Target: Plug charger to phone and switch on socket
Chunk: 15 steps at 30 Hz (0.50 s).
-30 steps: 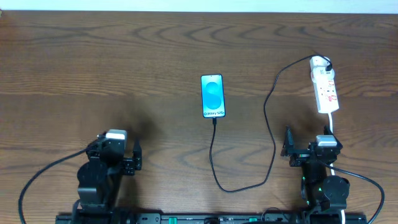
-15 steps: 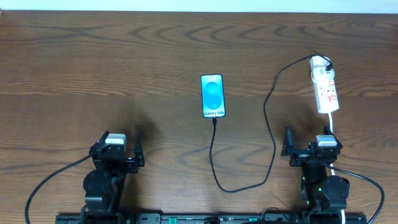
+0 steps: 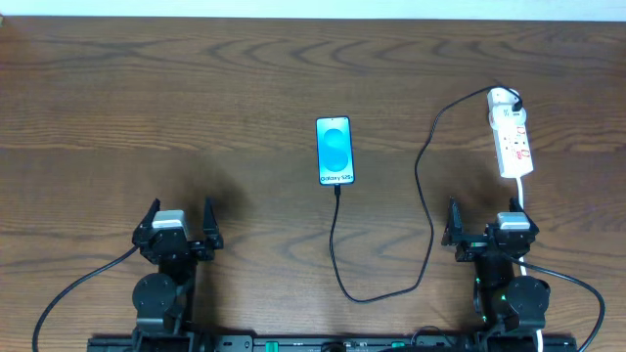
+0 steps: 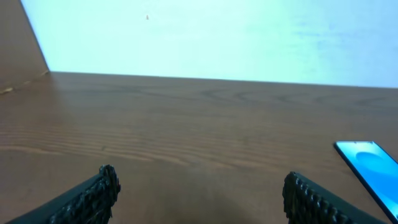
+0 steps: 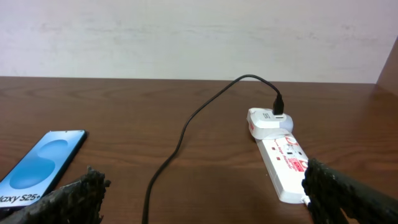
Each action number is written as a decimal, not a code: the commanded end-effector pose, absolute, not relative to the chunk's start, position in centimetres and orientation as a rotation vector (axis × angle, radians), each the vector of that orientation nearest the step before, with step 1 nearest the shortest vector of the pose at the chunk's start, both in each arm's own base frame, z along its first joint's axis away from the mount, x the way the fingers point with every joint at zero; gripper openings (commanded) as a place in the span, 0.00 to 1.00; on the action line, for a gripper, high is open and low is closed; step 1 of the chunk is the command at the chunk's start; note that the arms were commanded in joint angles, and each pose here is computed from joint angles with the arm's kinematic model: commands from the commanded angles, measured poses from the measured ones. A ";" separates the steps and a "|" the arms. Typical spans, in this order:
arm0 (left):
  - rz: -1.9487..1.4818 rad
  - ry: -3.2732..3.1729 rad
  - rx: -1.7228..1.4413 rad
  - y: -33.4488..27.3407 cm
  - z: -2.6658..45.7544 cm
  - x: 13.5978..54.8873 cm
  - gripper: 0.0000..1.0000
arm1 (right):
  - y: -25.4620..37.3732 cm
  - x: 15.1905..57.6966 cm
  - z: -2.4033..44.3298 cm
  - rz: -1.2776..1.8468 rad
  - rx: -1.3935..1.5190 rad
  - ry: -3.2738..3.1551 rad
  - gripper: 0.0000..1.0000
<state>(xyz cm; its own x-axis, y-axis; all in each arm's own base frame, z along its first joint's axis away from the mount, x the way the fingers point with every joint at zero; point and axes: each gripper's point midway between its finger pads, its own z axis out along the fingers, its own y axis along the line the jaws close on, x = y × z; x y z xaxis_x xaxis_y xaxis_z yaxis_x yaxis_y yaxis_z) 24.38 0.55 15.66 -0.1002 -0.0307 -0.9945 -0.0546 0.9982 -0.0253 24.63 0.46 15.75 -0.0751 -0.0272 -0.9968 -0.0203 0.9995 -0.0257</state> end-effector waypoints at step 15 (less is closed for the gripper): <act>0.075 1.883 -0.165 2.0 9.9 24.4 0.86 | 0.7 24.6 15.7 0.010 -0.031 1.645 0.99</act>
<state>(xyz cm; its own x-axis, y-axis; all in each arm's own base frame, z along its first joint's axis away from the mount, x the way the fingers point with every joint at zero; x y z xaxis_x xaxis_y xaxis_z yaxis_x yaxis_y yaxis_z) 24.70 1.29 13.39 -0.1929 -0.0362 -0.9805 -0.1014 0.9947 -0.0168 24.63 0.46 15.74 -0.0755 -0.0272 -0.9968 -0.0203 0.9995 -0.0257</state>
